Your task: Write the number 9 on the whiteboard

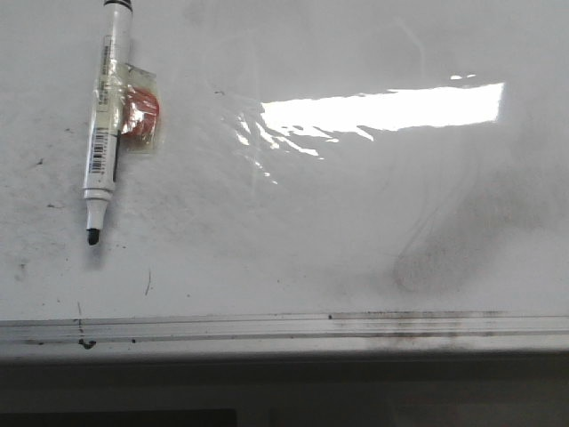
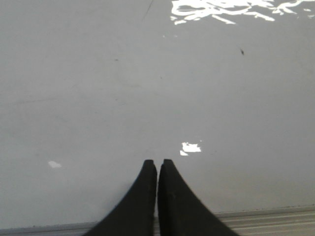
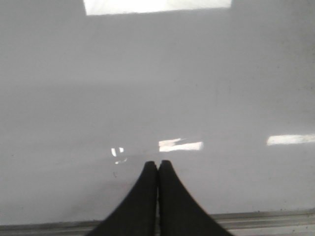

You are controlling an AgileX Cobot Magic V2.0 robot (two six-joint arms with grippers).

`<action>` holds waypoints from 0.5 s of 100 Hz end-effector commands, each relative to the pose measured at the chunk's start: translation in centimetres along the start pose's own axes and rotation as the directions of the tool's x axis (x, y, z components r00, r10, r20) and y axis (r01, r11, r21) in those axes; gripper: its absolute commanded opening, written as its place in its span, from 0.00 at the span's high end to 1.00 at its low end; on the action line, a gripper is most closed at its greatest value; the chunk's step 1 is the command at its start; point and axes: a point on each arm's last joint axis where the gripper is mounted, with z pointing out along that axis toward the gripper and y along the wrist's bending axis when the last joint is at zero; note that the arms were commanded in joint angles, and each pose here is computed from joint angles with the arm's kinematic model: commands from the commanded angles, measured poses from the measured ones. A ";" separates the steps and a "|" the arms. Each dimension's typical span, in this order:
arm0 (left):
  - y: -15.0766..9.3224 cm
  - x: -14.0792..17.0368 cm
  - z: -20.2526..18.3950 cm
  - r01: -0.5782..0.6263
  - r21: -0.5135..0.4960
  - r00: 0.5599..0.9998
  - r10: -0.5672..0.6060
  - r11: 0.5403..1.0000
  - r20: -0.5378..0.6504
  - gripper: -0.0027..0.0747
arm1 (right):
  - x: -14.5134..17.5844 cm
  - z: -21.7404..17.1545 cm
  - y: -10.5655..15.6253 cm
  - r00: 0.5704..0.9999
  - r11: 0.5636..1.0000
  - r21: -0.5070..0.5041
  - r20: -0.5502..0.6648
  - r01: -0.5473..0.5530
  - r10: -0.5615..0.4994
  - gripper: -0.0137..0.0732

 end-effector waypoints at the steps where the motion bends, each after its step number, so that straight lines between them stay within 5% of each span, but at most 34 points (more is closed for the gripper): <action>1: -0.1 0.7 0.2 0.010 -0.001 0.999 -0.010 1.000 0.033 0.99 | 0.1 0.0 0.0 1.000 1.000 -0.004 0.029 0.011 -0.011 0.92; 50: 0.0 0.7 0.2 -0.011 -0.008 0.999 0.011 1.000 0.033 0.99 | 0.1 0.0 0.0 1.000 1.000 -0.004 0.029 0.011 -0.011 0.92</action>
